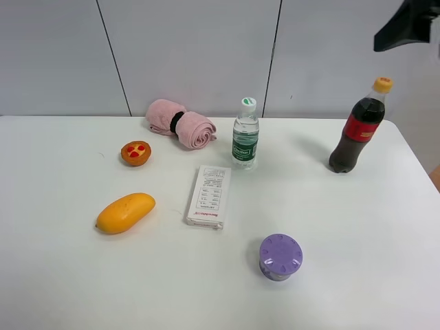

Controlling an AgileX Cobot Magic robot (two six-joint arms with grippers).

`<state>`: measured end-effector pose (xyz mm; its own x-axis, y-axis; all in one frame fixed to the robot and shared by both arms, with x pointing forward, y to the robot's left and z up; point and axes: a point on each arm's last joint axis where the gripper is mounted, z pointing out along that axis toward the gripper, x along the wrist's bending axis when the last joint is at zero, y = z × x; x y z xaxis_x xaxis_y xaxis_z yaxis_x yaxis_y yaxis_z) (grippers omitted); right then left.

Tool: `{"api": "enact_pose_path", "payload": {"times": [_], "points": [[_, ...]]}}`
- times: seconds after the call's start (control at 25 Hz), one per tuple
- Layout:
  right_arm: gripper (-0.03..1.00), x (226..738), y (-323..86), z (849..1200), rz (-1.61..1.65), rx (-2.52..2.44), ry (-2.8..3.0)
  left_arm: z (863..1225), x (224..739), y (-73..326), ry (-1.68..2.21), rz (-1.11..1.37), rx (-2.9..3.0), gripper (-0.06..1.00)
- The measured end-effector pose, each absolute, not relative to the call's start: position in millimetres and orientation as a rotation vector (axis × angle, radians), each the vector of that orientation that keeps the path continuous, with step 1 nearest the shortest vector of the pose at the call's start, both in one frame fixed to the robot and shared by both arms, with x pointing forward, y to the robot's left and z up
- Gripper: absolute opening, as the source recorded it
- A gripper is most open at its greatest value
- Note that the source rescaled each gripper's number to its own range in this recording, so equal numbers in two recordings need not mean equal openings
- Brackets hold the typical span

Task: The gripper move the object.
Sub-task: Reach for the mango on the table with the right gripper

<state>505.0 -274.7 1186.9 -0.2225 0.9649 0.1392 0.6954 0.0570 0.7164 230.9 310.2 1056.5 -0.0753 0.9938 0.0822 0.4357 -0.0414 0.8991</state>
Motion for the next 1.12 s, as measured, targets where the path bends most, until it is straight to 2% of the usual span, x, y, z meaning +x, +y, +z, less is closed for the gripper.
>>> {"api": "enact_pose_path", "payload": {"times": [0.24,0.48,0.72,1.12], "points": [[0.97,535.5,-226.3,1190.0,1.036,1.508,2.133,1056.5,230.9,310.1,1.577,1.079,1.54,1.0],[0.91,539.3,-137.3,1189.2,1.111,1.285,2.395,1056.5,230.9,310.1,1.577,1.079,1.54,1.0],[0.9,520.7,-61.3,1153.1,1.01,1.1,2.69,1056.5,230.9,310.1,1.577,1.079,1.54,1.0],[0.9,483.5,22.3,1085.6,0.753,0.672,2.999,1056.5,230.9,310.1,1.577,1.079,1.54,1.0]]}}
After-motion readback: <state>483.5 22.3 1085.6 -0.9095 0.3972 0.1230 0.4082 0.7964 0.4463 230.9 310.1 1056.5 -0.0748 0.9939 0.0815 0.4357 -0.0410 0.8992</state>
